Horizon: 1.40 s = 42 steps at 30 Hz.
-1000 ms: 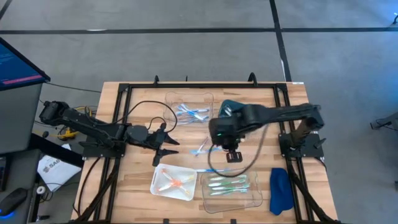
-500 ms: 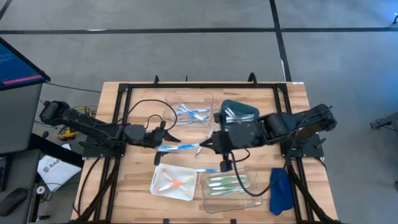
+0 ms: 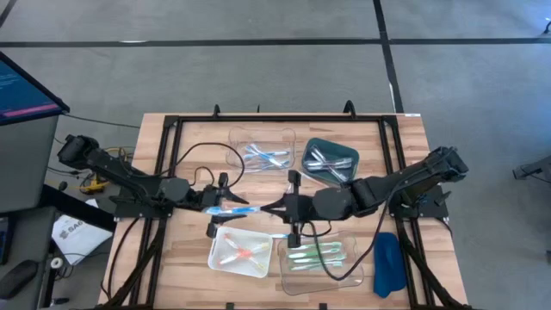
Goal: Pick & Place Toothbrushes
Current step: Put the blue toothbrush into the top transparent bin
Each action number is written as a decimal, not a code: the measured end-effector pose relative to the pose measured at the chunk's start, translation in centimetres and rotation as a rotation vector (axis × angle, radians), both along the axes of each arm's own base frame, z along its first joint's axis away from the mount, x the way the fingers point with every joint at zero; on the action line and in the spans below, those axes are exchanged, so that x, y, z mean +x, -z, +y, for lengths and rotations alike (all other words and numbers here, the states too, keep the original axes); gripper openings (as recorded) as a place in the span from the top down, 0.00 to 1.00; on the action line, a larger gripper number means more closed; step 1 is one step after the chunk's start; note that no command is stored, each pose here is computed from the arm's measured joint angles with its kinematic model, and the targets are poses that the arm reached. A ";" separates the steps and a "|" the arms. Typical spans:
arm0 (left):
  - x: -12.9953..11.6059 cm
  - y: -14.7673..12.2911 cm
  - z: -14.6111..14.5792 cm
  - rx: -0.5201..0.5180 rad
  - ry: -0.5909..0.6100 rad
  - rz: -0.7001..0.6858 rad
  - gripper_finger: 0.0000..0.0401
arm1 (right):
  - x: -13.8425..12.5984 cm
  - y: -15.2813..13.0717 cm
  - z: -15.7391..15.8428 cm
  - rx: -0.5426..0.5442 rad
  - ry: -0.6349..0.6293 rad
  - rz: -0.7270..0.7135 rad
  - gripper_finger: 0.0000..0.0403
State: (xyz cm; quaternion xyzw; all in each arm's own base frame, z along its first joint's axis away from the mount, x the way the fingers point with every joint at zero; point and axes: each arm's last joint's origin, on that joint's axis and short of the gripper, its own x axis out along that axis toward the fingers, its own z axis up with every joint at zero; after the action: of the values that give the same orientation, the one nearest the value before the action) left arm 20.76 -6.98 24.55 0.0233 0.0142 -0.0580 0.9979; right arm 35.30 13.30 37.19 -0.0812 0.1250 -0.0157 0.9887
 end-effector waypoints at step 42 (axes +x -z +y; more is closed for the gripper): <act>-2.6 -5.9 1.0 0.023 -0.086 -0.506 0.59 | 1.3 6.0 -2.4 0.209 0.077 -0.238 1.00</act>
State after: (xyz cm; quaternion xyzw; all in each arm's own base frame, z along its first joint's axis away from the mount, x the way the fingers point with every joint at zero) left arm 18.18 -6.03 30.40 0.0476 -0.2343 -0.0078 0.9710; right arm 36.62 10.95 31.19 0.0295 0.0111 -0.0498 0.9983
